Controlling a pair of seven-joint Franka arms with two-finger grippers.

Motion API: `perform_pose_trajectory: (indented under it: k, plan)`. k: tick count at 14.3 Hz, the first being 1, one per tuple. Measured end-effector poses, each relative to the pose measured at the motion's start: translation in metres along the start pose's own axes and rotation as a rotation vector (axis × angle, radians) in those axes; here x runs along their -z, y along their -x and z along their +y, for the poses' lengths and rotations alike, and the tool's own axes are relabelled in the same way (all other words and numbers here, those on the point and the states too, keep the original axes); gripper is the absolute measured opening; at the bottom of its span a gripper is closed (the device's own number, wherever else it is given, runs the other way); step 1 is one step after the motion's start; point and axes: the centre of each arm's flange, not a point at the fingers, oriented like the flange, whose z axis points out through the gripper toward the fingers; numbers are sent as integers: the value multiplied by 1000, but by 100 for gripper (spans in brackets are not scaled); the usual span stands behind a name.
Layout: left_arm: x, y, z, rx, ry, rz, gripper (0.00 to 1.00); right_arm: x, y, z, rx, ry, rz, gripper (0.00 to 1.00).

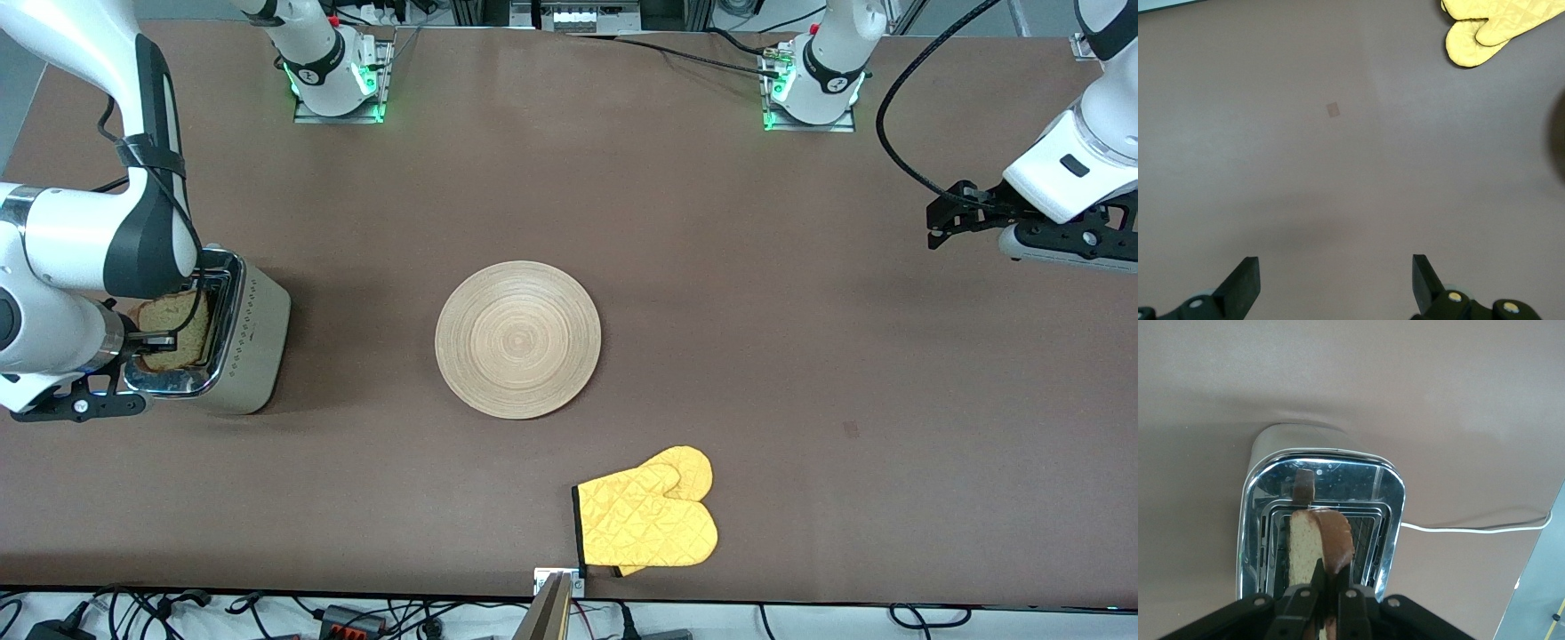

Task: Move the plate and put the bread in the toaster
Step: 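Lower the bread into the toaster slot and open the right gripper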

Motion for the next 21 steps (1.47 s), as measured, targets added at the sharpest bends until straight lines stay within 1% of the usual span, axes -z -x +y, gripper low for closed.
perform_pose_trajectory:
  k: [6,12,13,14,15,16,17,18,19,20,21]
  plan:
    - [-3,-1,-4,7,0,-5,100,1,-2,-19,-49,6,-1,8]
    - [-2,-1,-4,7,0,-3,100,-6,-1,-21,-63,5,-32,8]
    - [-2,-1,-4,7,0,-3,100,-6,-1,-21,-64,2,-32,12]
    - [-2,-1,-4,7,0,-4,100,-6,-1,-21,-65,-5,-32,12]
    - [-2,-1,-4,7,0,-5,100,-5,-1,-21,-69,-23,-28,19]
    - [-3,-2,-4,7,0,-5,100,-1,0,-21,-75,-54,-19,27]
    - [-3,-2,-4,8,0,-5,100,7,2,-20,-84,-87,-9,38]
    - [-3,-2,-5,8,0,-5,100,19,9,-14,-93,-109,-9,48]
    - [-3,-2,-4,8,0,-5,100,39,19,-7,-101,-125,-12,57]
    - [-3,-2,-4,8,0,-5,100,65,31,0,-107,-137,1,68]
    - [-3,-2,-4,8,0,-5,100,92,43,6,-111,-150,21,77]
